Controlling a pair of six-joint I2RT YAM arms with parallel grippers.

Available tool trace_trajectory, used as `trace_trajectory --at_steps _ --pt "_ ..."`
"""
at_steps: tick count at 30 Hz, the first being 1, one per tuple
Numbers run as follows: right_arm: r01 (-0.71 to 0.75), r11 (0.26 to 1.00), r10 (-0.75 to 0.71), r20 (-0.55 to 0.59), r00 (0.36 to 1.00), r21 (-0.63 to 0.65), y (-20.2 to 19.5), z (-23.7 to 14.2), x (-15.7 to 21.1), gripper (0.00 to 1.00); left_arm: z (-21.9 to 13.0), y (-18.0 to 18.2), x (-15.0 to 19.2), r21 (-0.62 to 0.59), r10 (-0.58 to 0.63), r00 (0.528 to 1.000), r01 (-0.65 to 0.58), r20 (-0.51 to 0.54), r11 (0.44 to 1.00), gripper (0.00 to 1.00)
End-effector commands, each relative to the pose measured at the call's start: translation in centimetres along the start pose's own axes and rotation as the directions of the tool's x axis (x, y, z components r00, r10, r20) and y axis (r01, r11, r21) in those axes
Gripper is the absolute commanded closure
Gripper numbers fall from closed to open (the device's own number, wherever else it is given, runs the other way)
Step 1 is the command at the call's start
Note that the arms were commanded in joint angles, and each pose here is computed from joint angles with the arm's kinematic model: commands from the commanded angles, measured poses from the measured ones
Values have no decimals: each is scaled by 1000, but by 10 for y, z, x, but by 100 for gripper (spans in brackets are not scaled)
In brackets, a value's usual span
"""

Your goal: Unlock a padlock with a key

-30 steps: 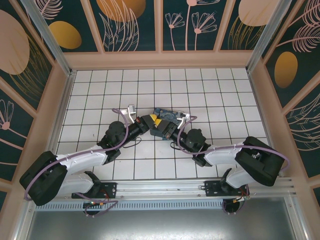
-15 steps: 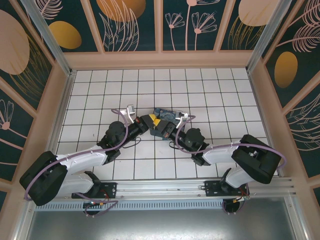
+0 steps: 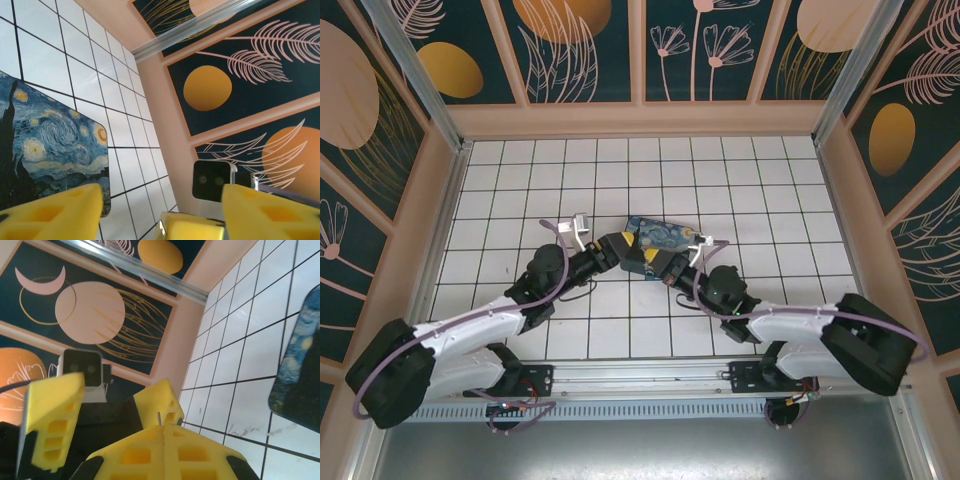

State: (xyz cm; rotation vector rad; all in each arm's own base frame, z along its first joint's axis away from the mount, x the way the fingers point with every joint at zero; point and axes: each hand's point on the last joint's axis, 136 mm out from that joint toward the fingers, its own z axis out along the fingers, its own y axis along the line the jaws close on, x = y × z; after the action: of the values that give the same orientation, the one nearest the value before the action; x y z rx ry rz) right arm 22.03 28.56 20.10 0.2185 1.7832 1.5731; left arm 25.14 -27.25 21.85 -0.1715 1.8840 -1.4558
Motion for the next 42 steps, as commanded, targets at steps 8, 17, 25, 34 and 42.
trace_trajectory --at_steps 8,17,25,34,42 --pt "3 978 -6 11 1000 207 -53 -33 -30 100 -15 50 38 -168 205 956 -242 -211 956 1" --pt "0 966 2 -9 1000 259 -75 -38 -45 100 -4 92 85 -158 221 889 -305 -400 939 10" --pt "-7 964 12 -15 1000 266 -83 -41 -45 100 13 114 110 -162 324 817 -444 -477 881 23" --pt "-7 959 16 -28 999 283 -95 -30 -55 100 33 120 111 -146 393 803 -500 -448 854 34" --pt "-6 959 17 -37 999 282 -102 -26 -58 100 49 128 104 -170 429 803 -531 -413 830 39"
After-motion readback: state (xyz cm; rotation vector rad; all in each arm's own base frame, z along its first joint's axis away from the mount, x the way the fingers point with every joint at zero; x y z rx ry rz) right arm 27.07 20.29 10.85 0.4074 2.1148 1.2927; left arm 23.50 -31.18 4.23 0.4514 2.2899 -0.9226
